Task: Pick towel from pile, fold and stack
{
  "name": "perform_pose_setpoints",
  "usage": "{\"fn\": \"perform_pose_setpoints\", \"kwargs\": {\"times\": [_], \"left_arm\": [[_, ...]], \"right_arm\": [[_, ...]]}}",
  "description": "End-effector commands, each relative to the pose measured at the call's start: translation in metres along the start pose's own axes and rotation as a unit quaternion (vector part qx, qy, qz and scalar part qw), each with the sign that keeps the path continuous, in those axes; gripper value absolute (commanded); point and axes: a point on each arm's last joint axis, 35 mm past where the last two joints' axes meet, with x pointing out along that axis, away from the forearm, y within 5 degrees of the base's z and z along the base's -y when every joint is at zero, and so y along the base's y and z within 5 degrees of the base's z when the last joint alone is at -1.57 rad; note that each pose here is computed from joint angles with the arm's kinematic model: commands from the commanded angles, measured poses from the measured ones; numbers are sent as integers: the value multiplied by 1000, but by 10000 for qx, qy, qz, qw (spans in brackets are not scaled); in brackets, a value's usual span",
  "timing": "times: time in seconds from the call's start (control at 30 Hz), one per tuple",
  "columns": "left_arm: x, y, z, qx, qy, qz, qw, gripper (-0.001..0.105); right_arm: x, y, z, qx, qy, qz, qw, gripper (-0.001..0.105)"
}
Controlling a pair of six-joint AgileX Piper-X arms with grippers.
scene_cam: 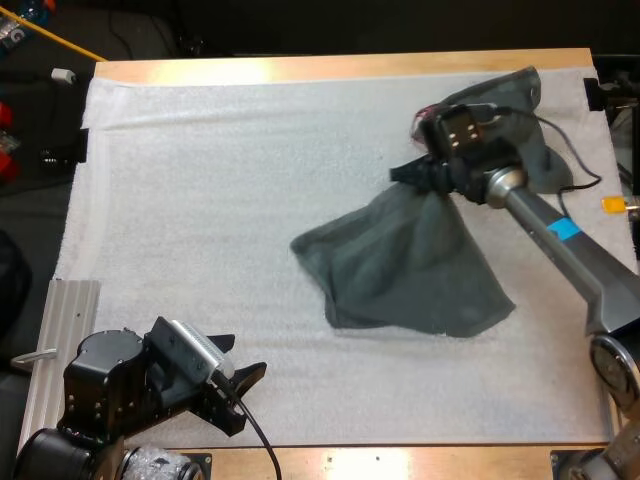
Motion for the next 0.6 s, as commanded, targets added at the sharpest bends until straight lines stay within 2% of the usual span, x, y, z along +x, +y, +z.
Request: {"fn": "perform_pose_setpoints", "kwargs": {"times": [0.0,0.23,0.33,0.5,0.57], "left_arm": [[2,0,0,15,15,-44,10000,56],[2,0,4,169,-114,-33,9998,56],[8,4,14,244,-268,85,9993,56],[43,23,38,57,-18,186,9998,56],[71,38,52,-121,139,200,9996,56]], "right_arm": [[-5,-8,3,20,-50,-141,9999,0],[-2,-29,-1,194,158,-301,9992,0],[-2,-29,-6,118,356,-278,9989,0],[-3,-29,-12,-148,648,-231,9975,0],[-3,-28,-15,-231,761,-221,9966,0]]}}
